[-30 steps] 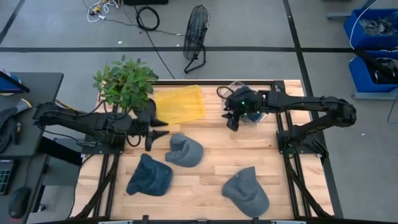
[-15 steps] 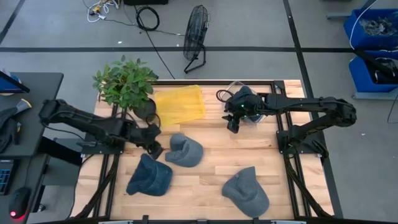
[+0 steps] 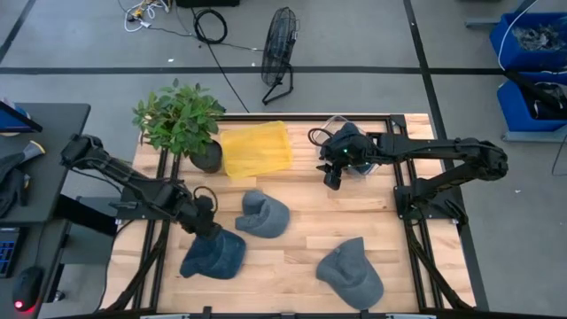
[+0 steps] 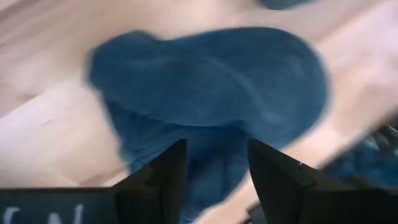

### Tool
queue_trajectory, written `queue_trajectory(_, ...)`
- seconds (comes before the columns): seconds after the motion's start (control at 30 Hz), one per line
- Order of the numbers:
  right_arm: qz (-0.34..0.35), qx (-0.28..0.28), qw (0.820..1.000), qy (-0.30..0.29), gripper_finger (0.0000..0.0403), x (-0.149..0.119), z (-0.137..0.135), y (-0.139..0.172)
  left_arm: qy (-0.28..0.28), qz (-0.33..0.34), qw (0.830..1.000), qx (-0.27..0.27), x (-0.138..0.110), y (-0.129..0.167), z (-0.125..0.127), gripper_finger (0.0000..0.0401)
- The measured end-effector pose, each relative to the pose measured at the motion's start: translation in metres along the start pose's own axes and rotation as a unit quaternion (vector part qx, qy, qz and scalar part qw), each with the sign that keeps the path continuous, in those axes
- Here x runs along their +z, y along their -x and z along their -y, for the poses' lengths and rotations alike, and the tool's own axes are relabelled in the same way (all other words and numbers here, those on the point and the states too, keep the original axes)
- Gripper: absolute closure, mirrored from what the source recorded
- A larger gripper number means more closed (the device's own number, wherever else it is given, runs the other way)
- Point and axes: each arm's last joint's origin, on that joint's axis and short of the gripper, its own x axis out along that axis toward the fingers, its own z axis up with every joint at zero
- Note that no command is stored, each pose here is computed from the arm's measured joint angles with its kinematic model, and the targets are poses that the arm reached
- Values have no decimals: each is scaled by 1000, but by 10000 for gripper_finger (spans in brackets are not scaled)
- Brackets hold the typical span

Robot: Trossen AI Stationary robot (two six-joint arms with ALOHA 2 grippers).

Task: Pick & Place hat
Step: Put the blue cap into the transparent bin

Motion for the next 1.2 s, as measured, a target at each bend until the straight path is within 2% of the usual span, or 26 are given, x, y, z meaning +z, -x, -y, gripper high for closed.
queue_trajectory(0.17,0,0,1000,4,243,0,0,0,41,33,998,41,0,-11,-16,188)
queue_trajectory(0.3,0,0,1000,4,243,0,0,0,59,70,994,52,3,-19,-26,163)
queue_trajectory(0.5,4,0,1000,14,243,1,0,0,15,84,995,54,6,-26,-32,157)
queue_trajectory(0.6,8,0,1000,19,243,1,0,0,4,84,996,39,6,-32,-33,179)
queue_trajectory(0.67,11,0,1000,20,243,2,0,0,-8,79,997,21,7,-35,-33,207)
queue_trajectory(0.77,22,0,999,30,243,4,0,0,-10,79,997,-18,7,-40,-30,268)
queue_trajectory(0.9,42,-8,998,51,243,8,0,0,-4,91,993,-74,11,-38,-19,372)
queue_trajectory(0.93,45,-8,997,63,243,9,0,0,-1,98,991,-92,12,-37,-16,383)
queue_trajectory(1.03,52,3,992,117,243,10,-4,-1,5,108,984,-144,17,-31,-8,384)
queue_trajectory(1.1,65,42,983,168,243,12,-11,-4,4,115,979,-169,20,-26,-5,383)
queue_trajectory(1.2,124,132,951,249,243,20,-32,-11,4,128,973,-192,25,-15,3,387)
